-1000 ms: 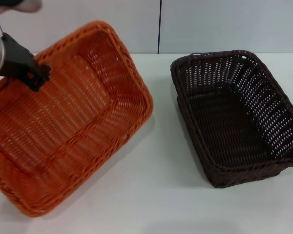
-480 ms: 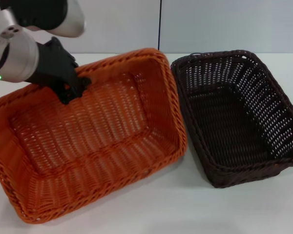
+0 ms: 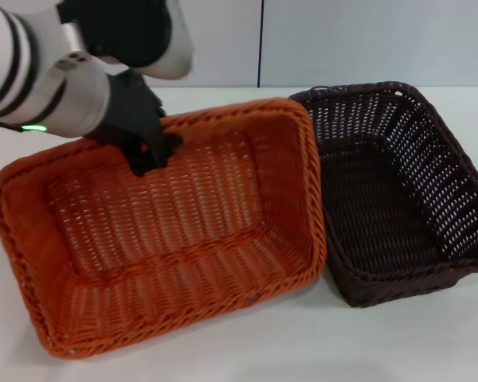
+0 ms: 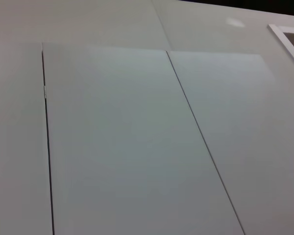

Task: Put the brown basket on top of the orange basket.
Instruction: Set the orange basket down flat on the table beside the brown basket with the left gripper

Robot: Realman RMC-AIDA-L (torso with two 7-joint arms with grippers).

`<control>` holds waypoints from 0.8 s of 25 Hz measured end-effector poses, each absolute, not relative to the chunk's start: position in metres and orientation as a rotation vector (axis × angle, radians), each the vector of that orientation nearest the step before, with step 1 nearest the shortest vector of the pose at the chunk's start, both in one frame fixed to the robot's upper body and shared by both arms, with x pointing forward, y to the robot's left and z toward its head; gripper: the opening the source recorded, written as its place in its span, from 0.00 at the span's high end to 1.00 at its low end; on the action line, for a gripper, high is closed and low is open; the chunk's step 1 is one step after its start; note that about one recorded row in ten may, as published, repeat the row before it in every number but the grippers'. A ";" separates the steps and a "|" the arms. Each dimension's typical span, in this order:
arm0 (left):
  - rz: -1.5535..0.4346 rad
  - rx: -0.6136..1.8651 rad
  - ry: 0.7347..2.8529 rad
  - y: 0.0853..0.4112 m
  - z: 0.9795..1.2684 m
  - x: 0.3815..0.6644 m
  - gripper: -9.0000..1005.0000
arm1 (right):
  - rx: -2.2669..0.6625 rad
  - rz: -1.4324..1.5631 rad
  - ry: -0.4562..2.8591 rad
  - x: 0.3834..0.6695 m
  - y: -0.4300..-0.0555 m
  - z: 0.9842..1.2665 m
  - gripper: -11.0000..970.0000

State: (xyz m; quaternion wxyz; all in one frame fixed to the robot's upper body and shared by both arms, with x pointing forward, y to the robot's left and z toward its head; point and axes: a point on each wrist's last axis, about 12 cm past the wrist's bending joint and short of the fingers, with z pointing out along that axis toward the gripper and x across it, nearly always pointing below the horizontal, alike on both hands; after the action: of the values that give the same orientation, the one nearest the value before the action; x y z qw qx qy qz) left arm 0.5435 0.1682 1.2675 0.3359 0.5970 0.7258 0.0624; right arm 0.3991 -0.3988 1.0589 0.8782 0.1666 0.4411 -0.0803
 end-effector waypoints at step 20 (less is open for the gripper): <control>0.128 1.652 1.851 0.133 1.236 0.579 0.77 | 0.343 -0.171 0.924 0.403 -0.399 1.060 0.15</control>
State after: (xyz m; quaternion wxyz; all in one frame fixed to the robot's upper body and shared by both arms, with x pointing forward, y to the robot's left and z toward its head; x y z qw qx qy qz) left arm 0.5789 0.1332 1.2355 0.3227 0.6293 0.7053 0.0488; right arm 0.4032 -0.3990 1.0595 0.8775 0.1646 0.4430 -0.0818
